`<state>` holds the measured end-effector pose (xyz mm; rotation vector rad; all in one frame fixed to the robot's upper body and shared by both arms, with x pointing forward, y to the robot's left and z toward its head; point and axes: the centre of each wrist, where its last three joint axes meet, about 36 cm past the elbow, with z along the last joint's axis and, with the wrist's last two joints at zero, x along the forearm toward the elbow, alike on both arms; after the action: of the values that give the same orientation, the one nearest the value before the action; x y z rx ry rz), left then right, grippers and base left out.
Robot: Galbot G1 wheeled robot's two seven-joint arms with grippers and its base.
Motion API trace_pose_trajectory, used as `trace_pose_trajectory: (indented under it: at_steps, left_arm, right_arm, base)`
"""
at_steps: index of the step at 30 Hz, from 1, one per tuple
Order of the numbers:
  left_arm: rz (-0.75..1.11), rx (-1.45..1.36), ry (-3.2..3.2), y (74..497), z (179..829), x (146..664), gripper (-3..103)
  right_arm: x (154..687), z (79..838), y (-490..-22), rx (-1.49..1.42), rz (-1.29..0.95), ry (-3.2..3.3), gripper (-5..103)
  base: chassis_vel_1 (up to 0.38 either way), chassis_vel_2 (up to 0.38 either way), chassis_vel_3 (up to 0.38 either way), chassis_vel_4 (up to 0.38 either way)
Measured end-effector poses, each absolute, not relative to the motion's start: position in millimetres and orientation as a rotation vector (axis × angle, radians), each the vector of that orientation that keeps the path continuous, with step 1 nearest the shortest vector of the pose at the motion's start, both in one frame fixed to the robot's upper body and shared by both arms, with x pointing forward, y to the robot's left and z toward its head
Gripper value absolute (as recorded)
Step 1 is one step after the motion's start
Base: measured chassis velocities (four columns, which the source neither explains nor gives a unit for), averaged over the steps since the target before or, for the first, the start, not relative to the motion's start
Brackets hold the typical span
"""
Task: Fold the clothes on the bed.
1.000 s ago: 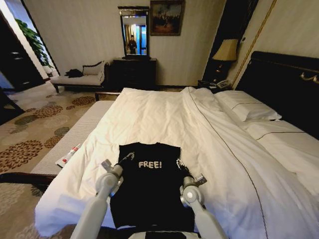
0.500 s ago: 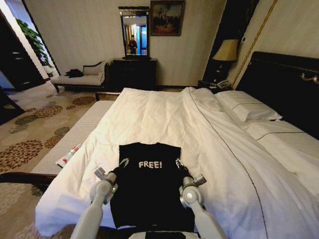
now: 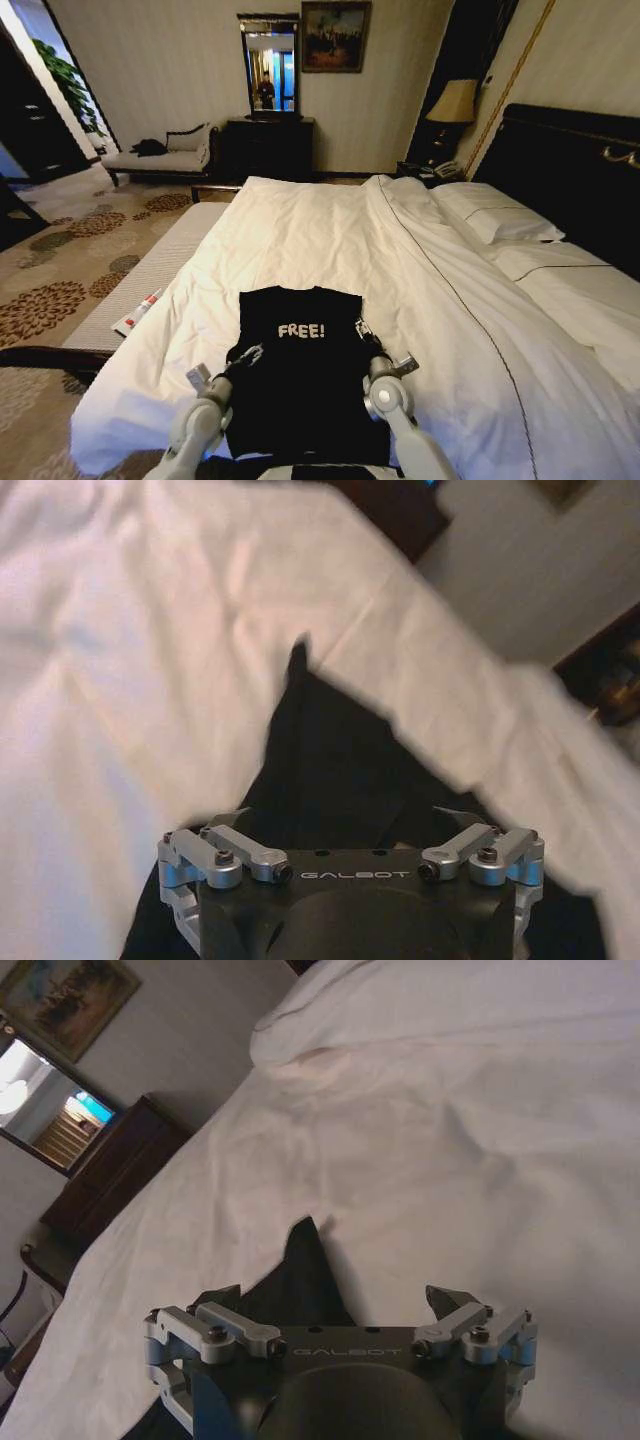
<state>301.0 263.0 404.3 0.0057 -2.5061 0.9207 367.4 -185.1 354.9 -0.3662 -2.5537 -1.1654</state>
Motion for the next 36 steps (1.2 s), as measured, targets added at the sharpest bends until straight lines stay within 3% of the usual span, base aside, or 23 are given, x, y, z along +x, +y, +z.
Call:
trace_pose_trajectory:
  at_steps: [11, 19, 29, 35, 36]
  left_arm:
    - [1.072, -0.163, -2.763, 292.9, 526.5, 309.2, 100]
    - [1.079, -0.181, -2.825, 301.3, 548.0, 323.3, 100]
    - [1.076, -0.092, -2.804, 322.2, 533.6, 365.9, 100]
    - [1.102, -0.072, -2.743, 329.3, 520.2, 398.0, 100]
    - [1.101, -0.065, -2.726, 329.8, 515.4, 403.7, 100]
  right_arm:
    - [452.9, 350.8, -247.7, -0.161, -0.948, -2.595, 100]
    - [481.5, 318.1, -270.0, 0.091, -0.884, -2.59, 100]
    - [495.3, 303.3, -255.0, 0.22, -0.913, -2.563, 101]
    - [495.2, 302.3, -248.4, 0.217, -0.933, -2.569, 76]
    - [494.8, 302.2, -248.1, 0.215, -0.933, -2.571, 76]
  base:
    - [0.0, 0.0, 0.0, 0.0]
    - [0.0, 0.0, 0.0, 0.0]
    - [0.0, 0.0, 0.0, 0.0]
    - [0.0, 0.0, 0.0, 0.0]
    - [0.0, 0.0, 0.0, 0.0]
